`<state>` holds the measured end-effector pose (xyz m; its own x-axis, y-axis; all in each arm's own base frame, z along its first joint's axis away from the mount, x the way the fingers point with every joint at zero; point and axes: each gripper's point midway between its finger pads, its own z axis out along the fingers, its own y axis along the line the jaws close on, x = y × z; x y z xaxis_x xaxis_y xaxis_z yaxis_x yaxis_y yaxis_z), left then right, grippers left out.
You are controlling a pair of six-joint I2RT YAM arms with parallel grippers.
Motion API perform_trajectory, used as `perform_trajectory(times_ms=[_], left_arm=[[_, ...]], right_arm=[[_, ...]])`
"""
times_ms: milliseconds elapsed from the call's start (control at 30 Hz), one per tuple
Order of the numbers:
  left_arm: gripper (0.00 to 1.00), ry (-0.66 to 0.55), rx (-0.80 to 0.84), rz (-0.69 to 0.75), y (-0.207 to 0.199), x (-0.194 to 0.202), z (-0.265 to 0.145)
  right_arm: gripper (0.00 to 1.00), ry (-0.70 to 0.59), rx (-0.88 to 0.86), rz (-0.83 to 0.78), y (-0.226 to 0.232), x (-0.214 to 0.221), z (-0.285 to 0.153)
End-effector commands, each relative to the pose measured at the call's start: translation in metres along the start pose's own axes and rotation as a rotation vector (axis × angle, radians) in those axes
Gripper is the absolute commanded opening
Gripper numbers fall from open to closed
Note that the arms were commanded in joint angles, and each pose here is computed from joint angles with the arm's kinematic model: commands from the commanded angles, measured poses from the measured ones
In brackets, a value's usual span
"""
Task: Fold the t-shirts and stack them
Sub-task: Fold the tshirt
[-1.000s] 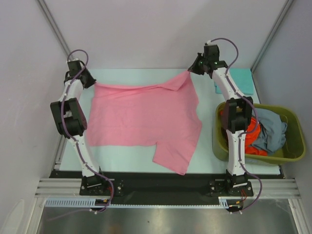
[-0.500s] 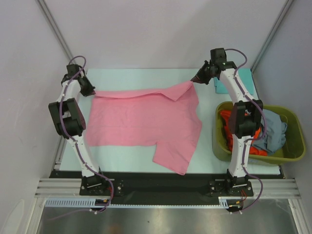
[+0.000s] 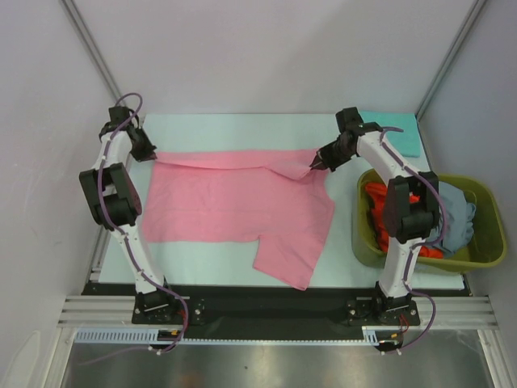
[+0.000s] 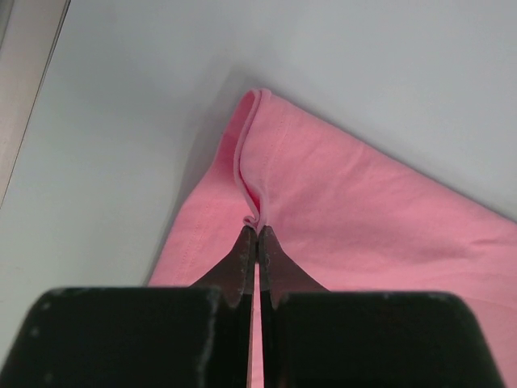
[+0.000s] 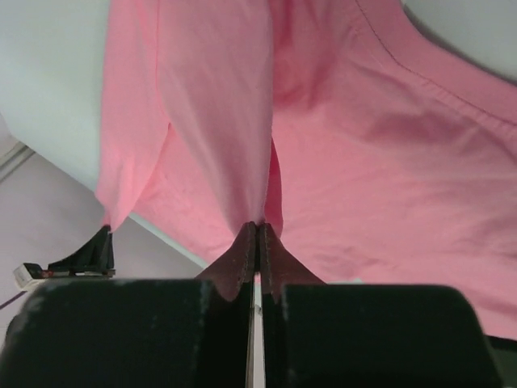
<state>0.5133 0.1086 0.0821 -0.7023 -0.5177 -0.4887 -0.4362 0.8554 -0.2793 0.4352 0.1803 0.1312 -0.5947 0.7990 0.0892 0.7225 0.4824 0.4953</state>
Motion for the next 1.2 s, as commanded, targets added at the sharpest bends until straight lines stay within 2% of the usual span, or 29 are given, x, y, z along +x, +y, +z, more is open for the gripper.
perform_trajectory(times_ms=[0, 267, 467, 600, 767, 1167], left_arm=[[0.00, -0.014, 0.014, 0.016, 0.001, -0.005, -0.009], [0.00, 0.013, -0.037, -0.008, 0.014, 0.013, -0.005], [0.00, 0.012, -0.041, -0.019, 0.019, 0.011, -0.007], [0.00, 0.008, -0.049, -0.021, 0.021, 0.007, -0.006], [0.00, 0.033, -0.070, -0.026, 0.028, 0.015, 0.001], [0.00, 0.082, -0.088, -0.022, 0.036, 0.032, 0.014]], right_arm=[[0.00, -0.105, -0.075, 0.092, 0.019, -0.019, -0.030], [0.00, -0.135, 0.022, -0.005, -0.003, -0.039, -0.007], [0.00, -0.213, -0.039, -0.166, 0.010, -0.058, -0.032], [0.00, -0.186, -0.007, -0.263, 0.008, -0.054, -0.038], [0.00, -0.055, 0.020, -0.310, -0.007, -0.022, -0.003], [0.00, -0.077, 0.042, -0.320, -0.012, -0.034, 0.015]])
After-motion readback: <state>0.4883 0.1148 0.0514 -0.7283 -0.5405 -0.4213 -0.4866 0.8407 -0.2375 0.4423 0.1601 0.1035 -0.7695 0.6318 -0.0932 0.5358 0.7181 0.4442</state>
